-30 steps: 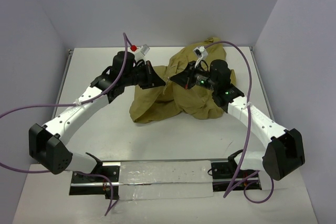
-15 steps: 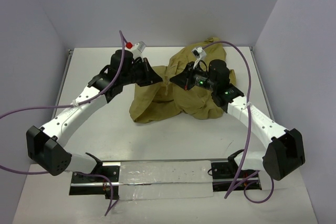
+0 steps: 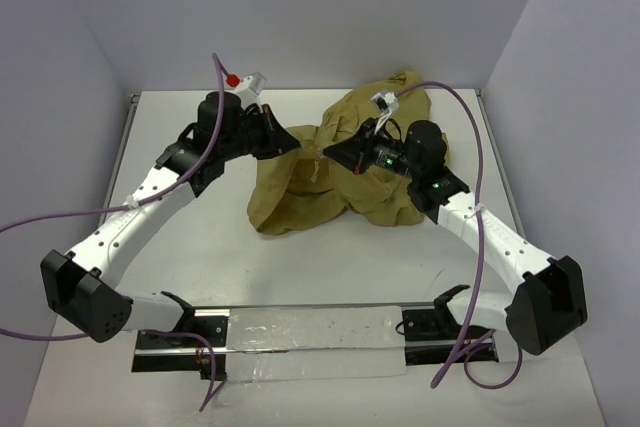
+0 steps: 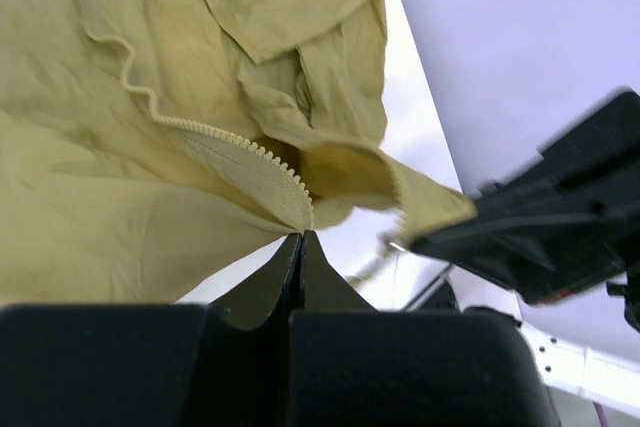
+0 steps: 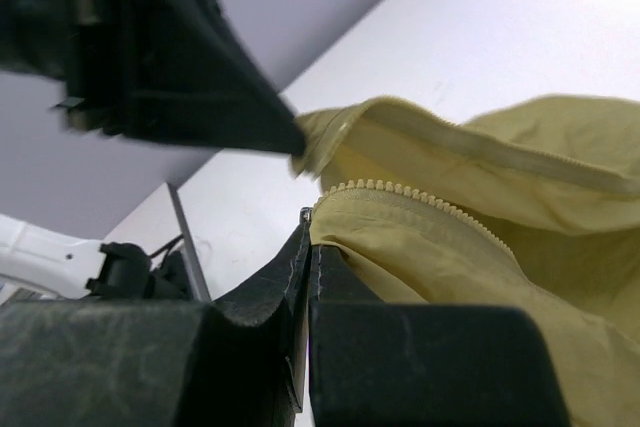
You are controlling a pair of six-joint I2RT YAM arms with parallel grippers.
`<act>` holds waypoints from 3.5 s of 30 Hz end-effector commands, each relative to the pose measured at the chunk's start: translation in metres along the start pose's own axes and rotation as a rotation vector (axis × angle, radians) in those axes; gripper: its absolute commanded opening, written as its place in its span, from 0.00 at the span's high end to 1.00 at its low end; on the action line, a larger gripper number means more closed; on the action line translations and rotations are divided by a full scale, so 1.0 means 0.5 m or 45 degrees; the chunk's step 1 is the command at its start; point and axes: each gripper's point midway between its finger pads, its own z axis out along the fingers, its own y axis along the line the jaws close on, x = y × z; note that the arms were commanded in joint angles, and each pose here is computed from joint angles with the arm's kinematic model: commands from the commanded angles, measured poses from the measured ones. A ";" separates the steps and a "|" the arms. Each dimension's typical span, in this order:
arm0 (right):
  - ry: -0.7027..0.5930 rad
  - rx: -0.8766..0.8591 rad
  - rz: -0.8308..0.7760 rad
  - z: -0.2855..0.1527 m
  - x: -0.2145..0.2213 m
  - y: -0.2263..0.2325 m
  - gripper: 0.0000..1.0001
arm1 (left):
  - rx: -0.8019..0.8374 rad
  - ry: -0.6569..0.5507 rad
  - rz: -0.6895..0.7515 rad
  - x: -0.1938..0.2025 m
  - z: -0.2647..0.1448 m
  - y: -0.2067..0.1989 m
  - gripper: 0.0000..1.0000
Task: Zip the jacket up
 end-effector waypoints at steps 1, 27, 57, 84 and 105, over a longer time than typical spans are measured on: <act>-0.121 -0.198 -0.109 -0.022 -0.049 0.077 1.00 | 0.173 -0.254 0.125 -0.103 -0.079 -0.068 1.00; -0.305 -0.423 -0.047 -0.040 -0.069 0.127 1.00 | 0.770 -0.603 0.189 -0.068 -0.139 -0.143 1.00; -0.325 -0.512 -0.077 -0.033 -0.098 0.153 1.00 | 0.873 -0.508 0.187 -0.028 -0.131 -0.150 1.00; -0.315 -0.537 -0.067 -0.021 -0.101 0.152 1.00 | 0.890 -0.478 0.194 -0.019 -0.130 -0.153 1.00; -0.355 -0.556 -0.085 -0.021 -0.120 0.159 1.00 | 0.908 -0.428 0.180 -0.003 -0.119 -0.156 1.00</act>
